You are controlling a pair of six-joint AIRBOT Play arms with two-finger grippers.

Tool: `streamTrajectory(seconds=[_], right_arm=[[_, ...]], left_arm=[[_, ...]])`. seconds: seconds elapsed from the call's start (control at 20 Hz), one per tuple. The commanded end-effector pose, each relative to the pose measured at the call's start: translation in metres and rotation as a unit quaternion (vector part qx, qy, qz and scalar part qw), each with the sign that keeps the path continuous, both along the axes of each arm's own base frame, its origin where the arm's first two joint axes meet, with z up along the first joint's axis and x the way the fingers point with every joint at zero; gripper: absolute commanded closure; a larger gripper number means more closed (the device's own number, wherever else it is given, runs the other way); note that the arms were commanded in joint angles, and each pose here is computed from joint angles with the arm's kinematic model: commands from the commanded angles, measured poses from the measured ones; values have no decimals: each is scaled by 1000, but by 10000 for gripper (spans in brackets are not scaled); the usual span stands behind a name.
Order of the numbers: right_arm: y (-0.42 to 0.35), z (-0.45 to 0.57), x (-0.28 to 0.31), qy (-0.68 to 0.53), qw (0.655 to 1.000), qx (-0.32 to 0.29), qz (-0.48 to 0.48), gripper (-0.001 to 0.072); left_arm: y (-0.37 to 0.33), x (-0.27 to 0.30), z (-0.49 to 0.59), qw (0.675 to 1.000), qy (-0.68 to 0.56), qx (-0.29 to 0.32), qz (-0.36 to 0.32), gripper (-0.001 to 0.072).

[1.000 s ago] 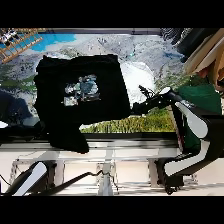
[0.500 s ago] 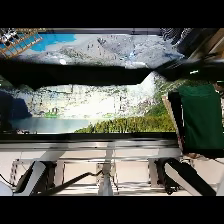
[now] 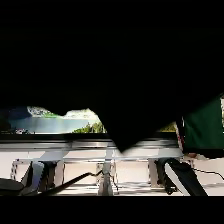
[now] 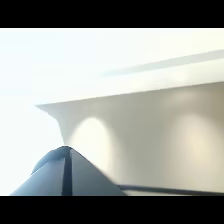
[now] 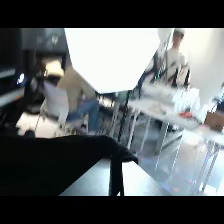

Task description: Fold the clothes and pants, and hang the long-sleeved shirts on hangers.

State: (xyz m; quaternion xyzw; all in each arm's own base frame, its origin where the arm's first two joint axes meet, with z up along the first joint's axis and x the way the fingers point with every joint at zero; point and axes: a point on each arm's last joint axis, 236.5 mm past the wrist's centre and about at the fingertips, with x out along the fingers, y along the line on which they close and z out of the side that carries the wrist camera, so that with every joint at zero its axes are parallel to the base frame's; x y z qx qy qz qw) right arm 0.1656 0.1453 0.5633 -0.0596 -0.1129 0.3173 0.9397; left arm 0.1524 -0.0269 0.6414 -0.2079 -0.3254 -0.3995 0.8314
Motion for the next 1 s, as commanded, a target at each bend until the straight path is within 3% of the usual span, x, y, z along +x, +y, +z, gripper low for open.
streamTrajectory(seconds=[0.0,0.1,0.25,0.4,0.5,0.7,0.95], right_arm=[[-8,-15,50,48,999,12,-12,684],[-14,-71,118,156,988,6,-17,684],[-26,-181,218,312,950,1,-29,684],[-36,-292,302,420,906,25,-45,684],[-40,-365,350,468,881,36,-62,683],[-43,-479,430,489,862,66,-116,683],[-30,-549,444,520,843,56,-125,683]], left_arm=[[31,67,-38,987,120,28,99,706],[41,122,-96,965,226,76,112,706],[25,201,-187,933,333,126,49,706],[12,294,-313,880,449,155,19,706],[12,352,-399,848,508,151,9,706],[46,437,-541,799,596,71,40,705],[37,444,-584,782,619,71,-14,706]])
